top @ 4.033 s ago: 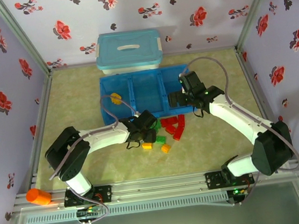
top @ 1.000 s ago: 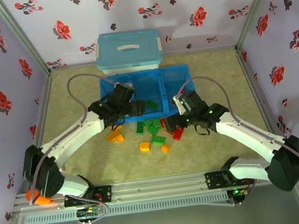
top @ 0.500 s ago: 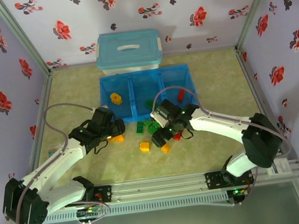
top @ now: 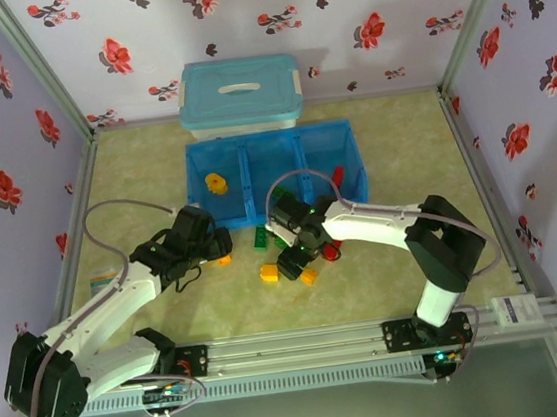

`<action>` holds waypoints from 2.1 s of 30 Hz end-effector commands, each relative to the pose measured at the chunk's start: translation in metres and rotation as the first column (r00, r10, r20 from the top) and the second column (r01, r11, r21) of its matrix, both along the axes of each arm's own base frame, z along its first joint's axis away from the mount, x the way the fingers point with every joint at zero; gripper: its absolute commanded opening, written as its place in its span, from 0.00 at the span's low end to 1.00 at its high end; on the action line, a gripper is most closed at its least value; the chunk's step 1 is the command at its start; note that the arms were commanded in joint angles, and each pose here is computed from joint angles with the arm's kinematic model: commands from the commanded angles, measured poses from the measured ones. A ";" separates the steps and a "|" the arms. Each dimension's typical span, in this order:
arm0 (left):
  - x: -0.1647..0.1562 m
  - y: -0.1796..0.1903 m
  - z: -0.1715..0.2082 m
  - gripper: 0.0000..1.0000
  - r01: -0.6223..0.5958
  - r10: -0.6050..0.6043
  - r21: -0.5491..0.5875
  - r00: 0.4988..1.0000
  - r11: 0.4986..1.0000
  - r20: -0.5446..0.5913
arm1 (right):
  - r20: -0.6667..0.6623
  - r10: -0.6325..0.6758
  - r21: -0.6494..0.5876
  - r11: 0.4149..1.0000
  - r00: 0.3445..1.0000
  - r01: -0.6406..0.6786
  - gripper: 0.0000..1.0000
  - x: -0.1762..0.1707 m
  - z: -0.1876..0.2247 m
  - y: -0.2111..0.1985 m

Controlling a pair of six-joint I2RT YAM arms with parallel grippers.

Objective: Sort the legos into containers by color
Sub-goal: Pick up the lego from the bottom-center of the table, then place the lego in the container.

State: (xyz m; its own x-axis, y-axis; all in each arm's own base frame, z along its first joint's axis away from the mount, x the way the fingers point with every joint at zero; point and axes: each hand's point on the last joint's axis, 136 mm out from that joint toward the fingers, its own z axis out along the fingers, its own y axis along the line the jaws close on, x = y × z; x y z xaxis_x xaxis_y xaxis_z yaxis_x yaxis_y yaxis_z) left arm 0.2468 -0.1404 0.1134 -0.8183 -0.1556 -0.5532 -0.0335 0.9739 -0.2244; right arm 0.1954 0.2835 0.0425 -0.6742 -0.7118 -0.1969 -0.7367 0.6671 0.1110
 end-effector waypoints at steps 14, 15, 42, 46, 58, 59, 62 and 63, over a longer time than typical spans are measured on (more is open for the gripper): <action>0.000 0.002 0.007 0.74 -0.018 0.018 -0.033 0.999 0.999 0.026 | 0.066 0.067 -0.165 0.985 0.996 -0.056 0.52 0.009 -0.015 0.007; 0.000 0.001 0.008 0.74 -0.017 0.018 -0.033 0.999 0.999 0.027 | 0.067 0.070 -0.169 0.984 0.995 -0.058 0.50 0.009 -0.016 0.007; -0.005 -0.043 0.021 0.72 0.149 -0.145 -0.035 0.984 0.988 0.107 | 0.331 -0.177 0.169 0.978 0.927 0.126 0.29 0.099 0.131 0.019; -0.009 -0.047 0.017 0.72 0.155 -0.151 -0.030 0.983 0.987 0.106 | 0.322 -0.229 0.182 0.967 0.919 0.178 0.29 0.124 0.124 0.024; -0.012 -0.033 0.009 0.73 0.086 -0.085 -0.010 0.993 0.996 0.081 | 0.346 -0.335 0.171 0.941 0.876 0.292 0.39 0.194 0.124 0.022; -0.012 -0.032 0.009 0.73 0.081 -0.080 -0.014 0.994 0.997 0.079 | 0.356 -0.345 0.169 0.938 0.868 0.303 0.49 0.199 0.126 0.021; -0.011 -0.030 0.009 0.73 0.069 -0.067 -0.020 0.995 0.997 0.076 | 0.366 -0.356 0.166 0.934 0.860 0.316 0.75 0.203 0.133 0.021; -0.011 -0.028 0.009 0.73 0.063 -0.062 -0.017 0.995 0.998 0.073 | 0.365 -0.363 0.174 0.931 0.857 0.320 0.78 0.203 0.135 0.020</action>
State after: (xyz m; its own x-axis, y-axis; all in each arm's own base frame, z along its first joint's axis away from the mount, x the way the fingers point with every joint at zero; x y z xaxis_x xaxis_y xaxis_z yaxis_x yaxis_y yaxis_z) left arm 0.2352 -0.1789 0.1242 -0.7867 -0.0855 -0.6114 0.0929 0.9627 -0.2542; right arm 0.3957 0.3082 0.1700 -0.7174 -0.4274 -0.5502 -0.4921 0.8698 -0.0341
